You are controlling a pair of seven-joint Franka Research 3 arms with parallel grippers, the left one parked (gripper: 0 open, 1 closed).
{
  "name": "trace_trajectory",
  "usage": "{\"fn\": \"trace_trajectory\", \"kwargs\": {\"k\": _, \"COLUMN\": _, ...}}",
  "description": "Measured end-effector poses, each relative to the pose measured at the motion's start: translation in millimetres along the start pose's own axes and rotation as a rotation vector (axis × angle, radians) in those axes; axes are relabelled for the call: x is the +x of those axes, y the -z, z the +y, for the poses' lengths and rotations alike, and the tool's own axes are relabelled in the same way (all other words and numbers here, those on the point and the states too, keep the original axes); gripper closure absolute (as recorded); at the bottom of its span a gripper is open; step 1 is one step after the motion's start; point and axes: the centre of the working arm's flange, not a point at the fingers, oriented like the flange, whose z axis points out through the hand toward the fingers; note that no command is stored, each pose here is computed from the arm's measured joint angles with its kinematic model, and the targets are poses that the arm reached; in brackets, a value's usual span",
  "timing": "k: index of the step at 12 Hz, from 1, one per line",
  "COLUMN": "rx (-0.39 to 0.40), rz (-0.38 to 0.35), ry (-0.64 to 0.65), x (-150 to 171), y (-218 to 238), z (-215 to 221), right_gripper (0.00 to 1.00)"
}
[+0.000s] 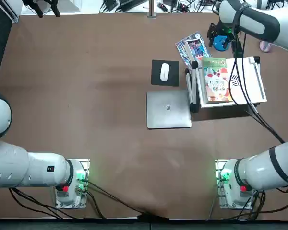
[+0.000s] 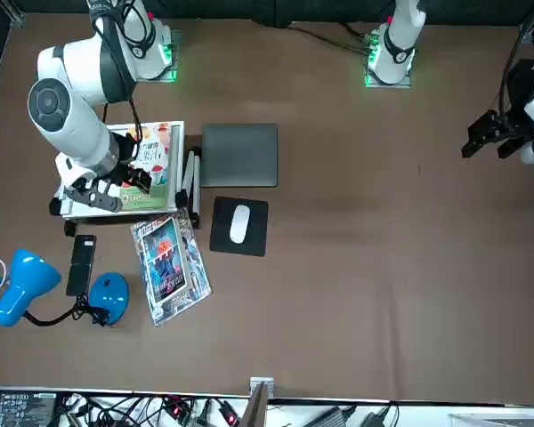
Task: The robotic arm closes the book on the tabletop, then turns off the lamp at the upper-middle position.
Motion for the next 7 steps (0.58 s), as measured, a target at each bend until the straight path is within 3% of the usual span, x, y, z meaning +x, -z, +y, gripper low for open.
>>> {"fn": "trace_trajectory", "kwargs": {"k": 3, "rx": -0.061, "rz": 0.031, "ry": 0.010, "x": 4.2, "y": -4.1, "z": 2.9, "right_gripper": 0.08}}
{"fn": "trace_trajectory", "kwargs": {"k": 7, "rx": -0.099, "rz": 0.061, "ry": -0.009, "x": 7.8, "y": -7.1, "z": 2.3, "right_gripper": 0.60}}
